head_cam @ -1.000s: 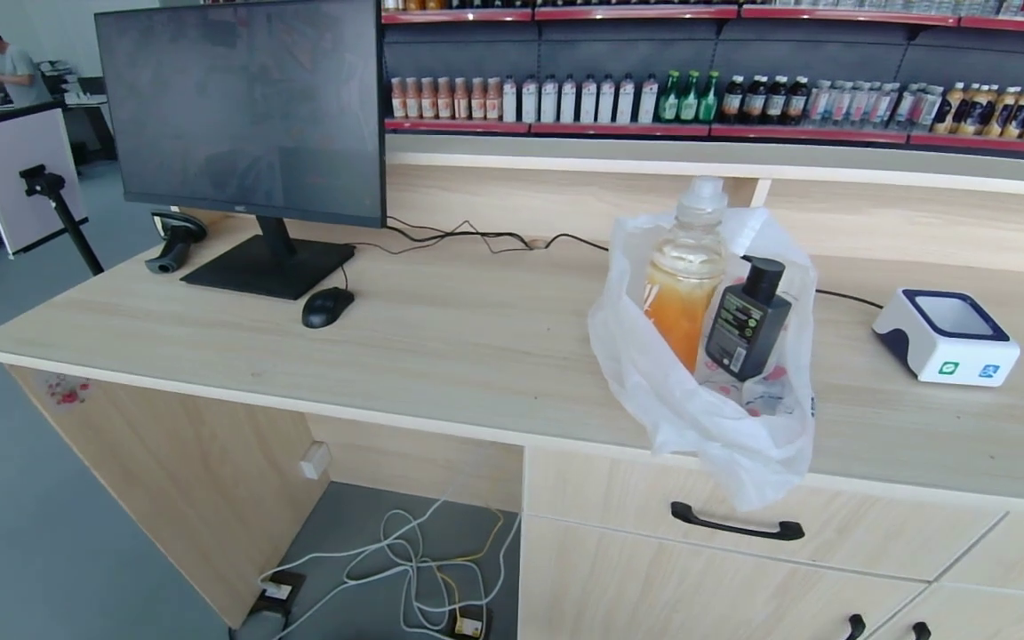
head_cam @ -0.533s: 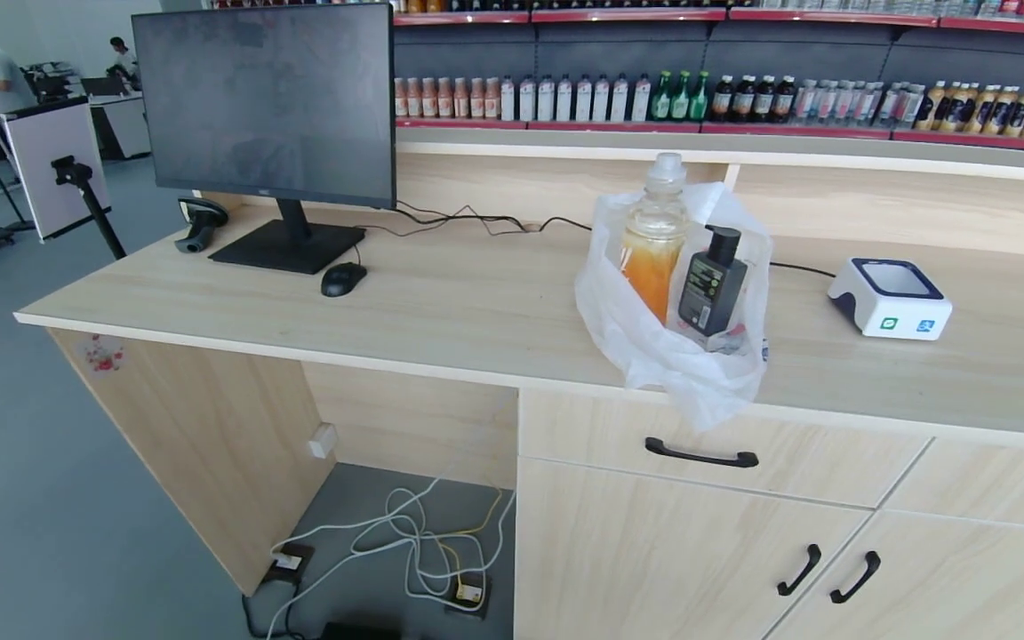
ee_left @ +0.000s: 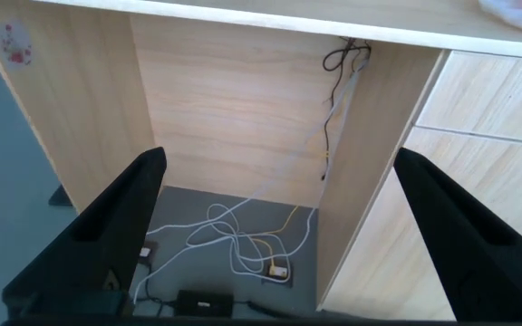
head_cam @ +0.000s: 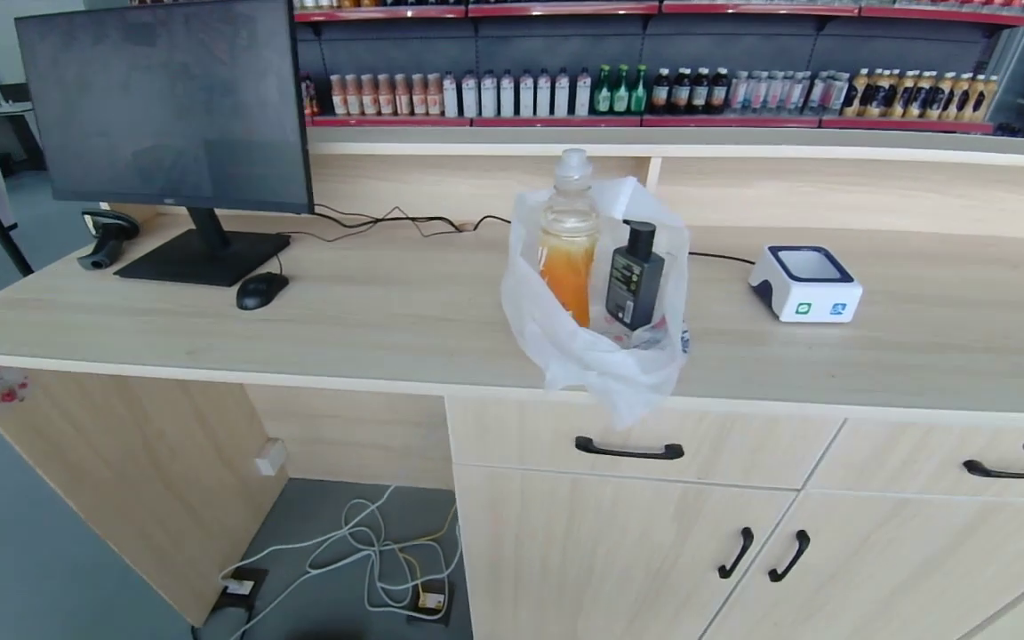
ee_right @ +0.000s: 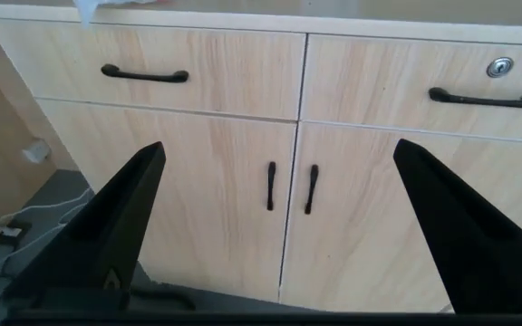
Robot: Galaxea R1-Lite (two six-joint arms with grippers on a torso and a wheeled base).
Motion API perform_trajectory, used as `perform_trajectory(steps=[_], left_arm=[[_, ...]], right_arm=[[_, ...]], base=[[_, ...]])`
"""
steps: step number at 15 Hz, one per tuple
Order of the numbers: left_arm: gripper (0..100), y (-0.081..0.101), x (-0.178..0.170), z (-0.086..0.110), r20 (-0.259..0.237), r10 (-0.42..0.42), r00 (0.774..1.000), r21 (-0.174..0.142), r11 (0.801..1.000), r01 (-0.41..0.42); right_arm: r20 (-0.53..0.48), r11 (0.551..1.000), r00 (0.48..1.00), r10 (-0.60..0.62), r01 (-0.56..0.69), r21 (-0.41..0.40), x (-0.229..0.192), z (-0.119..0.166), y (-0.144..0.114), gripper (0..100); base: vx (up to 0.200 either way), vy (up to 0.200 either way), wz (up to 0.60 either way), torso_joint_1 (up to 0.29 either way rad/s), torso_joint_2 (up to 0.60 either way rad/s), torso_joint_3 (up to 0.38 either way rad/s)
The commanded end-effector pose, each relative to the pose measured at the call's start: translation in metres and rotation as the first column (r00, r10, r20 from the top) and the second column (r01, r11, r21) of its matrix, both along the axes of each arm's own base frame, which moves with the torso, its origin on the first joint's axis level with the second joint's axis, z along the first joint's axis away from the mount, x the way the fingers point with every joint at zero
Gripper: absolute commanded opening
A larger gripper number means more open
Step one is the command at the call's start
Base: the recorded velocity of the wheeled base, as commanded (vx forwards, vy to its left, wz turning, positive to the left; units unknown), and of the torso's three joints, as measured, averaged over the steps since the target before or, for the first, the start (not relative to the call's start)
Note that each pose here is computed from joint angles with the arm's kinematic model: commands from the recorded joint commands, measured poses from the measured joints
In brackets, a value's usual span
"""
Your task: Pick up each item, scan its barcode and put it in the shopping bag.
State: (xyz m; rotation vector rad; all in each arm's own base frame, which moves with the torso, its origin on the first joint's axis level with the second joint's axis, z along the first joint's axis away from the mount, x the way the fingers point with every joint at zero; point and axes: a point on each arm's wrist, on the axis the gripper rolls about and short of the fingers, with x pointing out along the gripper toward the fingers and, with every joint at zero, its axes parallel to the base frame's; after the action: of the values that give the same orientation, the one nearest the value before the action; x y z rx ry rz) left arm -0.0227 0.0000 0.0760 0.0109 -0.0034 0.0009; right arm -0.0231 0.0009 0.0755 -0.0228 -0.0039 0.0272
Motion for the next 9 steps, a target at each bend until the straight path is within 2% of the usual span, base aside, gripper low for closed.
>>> perform_trajectory(steps=[1,9], left_arm=[[100,0.0000,0.0000,0.0000,0.000,-0.001,1.000,0.001,1.000,0.001],[100,0.0000,0.0000,-0.0003,-0.003,-0.001,1.000,0.003,1.000,0.001]], right_arm=[[-0.002,1.000,1.000,-0.001,0.001,-0.002,0.0003,0.0001,0.0001,100],[-0.002,1.000,1.000,-0.001,0.001,0.000,0.0003,0.0001,0.0001,100]], base=[[0.000,-0.200,0.00,0.012,0.00,-0.002],[0.000,-0.200,0.00,0.002,0.00,0.003]])
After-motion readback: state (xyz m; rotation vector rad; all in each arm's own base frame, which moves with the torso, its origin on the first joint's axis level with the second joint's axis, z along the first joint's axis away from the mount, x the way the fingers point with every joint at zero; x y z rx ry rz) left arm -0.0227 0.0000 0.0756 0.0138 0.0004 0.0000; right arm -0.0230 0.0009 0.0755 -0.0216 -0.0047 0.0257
